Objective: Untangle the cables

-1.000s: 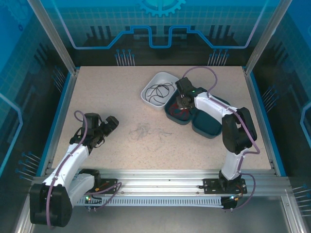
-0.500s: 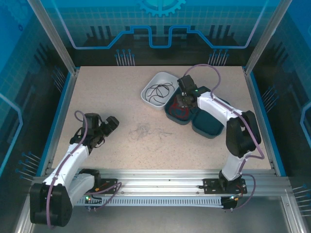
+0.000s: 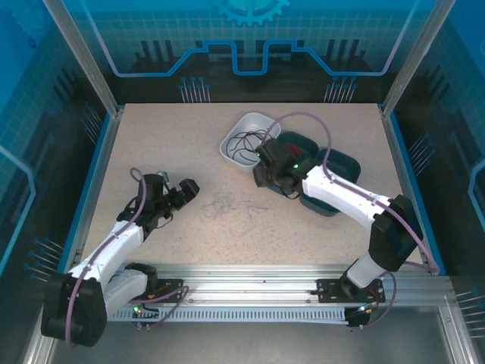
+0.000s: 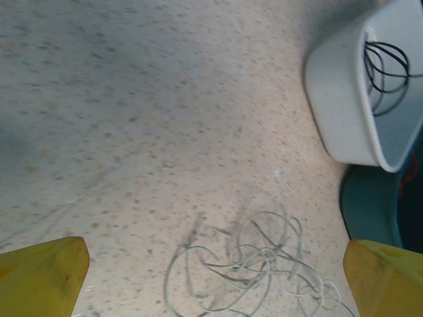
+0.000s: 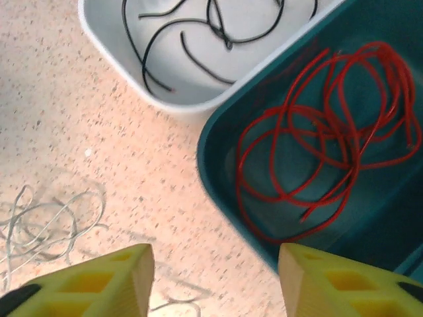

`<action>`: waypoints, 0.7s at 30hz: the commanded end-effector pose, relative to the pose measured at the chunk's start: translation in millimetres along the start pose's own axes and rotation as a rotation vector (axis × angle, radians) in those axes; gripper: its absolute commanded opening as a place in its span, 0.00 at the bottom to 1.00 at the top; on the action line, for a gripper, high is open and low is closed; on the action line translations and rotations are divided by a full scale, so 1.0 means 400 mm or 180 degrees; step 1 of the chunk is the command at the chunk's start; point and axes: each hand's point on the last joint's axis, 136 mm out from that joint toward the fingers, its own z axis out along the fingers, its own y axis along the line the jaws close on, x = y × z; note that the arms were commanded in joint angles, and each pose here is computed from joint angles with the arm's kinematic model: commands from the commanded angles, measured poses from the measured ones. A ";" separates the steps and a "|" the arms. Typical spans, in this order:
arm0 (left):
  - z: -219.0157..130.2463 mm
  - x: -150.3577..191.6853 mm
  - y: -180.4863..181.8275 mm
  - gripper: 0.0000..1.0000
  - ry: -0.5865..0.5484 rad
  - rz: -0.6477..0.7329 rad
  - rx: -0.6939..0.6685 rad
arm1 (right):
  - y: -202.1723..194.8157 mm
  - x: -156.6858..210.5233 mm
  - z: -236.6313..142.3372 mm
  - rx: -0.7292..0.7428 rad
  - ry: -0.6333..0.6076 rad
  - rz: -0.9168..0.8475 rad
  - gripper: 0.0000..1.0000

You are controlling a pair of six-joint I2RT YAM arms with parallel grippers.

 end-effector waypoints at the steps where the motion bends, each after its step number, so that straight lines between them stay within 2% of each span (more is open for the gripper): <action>1: 0.021 0.014 -0.037 0.99 0.0005 0.0206 0.0094 | 0.004 0.051 -0.024 0.0137 0.0002 0.0039 0.76; 2: 0.026 0.021 -0.046 0.99 0.0034 0.0248 0.0104 | 0.016 0.068 -0.027 0.0110 0.0018 0.0025 1.00; 15: 0.052 0.076 -0.092 0.99 0.0281 0.0560 0.0114 | 0.090 0.284 -0.027 0.0155 0.0403 0.0519 1.00; 21: 0.075 0.111 -0.111 0.99 0.0404 0.0792 0.0044 | 0.140 0.355 0.012 0.0209 0.0667 0.0711 1.00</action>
